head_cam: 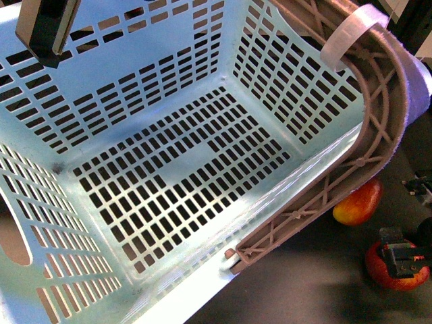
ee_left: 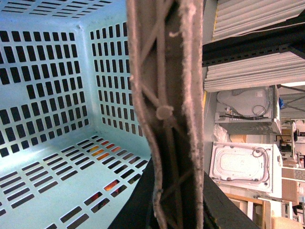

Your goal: Pick apple with right arm and hold basket with left

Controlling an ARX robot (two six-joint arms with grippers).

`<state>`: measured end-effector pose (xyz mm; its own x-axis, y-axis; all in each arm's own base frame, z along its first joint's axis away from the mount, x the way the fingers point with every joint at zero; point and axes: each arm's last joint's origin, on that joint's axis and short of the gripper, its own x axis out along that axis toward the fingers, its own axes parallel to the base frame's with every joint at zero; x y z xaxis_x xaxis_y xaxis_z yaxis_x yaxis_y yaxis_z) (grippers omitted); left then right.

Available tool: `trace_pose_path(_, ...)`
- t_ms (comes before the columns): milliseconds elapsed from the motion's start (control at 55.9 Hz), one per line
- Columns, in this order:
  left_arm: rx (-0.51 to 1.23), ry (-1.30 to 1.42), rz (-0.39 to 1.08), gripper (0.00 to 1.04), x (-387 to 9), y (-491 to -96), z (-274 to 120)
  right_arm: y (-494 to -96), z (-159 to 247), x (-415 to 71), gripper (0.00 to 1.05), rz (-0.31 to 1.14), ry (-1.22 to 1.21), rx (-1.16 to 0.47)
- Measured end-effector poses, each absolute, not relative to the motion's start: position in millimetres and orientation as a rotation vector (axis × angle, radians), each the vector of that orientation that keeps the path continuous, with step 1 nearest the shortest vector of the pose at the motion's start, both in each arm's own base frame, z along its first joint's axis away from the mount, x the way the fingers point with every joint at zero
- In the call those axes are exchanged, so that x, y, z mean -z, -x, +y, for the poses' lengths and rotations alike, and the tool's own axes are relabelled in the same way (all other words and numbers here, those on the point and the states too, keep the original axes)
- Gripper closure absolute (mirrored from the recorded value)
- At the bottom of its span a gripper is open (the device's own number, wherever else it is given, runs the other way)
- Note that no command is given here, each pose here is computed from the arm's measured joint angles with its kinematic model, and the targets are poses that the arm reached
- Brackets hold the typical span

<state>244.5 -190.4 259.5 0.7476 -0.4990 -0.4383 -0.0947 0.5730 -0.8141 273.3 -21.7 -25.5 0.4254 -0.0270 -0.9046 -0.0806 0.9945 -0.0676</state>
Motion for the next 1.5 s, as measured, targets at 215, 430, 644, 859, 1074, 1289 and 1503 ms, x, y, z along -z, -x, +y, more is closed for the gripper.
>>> trace_pose_path(215,0.262,0.948,0.709,0.97,-259.5,-244.5,-190.4,-275.5,-20.1,44.7,0.09,1.177,0.106,-0.046)
trace_pose_path(430,0.262,0.948,0.709,0.97,-259.5,-244.5,-190.4,-276.0,-20.4,47.3,0.29,1.191,0.104,-0.044)
trace_pose_path(644,0.262,0.948,0.709,0.97,-259.5,-244.5,-190.4,-275.3,-20.8,32.9,0.33,1.161,0.117,-0.068)
trace_pose_path(859,0.261,0.948,0.709,0.97,-259.5,-244.5,-190.3,-271.2,-41.1,-33.5,0.33,1.008,0.154,-0.134)
trace_pose_path(1074,0.262,0.947,0.71,0.97,-259.5,-244.5,-190.4,-253.6,-48.6,-163.0,0.33,0.647,0.082,-0.227)
trace_pose_path(1289,0.262,0.947,0.709,0.97,-259.5,-244.5,-190.4,-248.6,-7.6,-245.1,0.33,0.35,0.022,-0.295)
trace_pose_path(1503,0.262,0.947,0.709,0.97,-259.5,-244.5,-190.4,-258.7,60.5,-237.1,0.33,0.349,-0.017,-0.426)
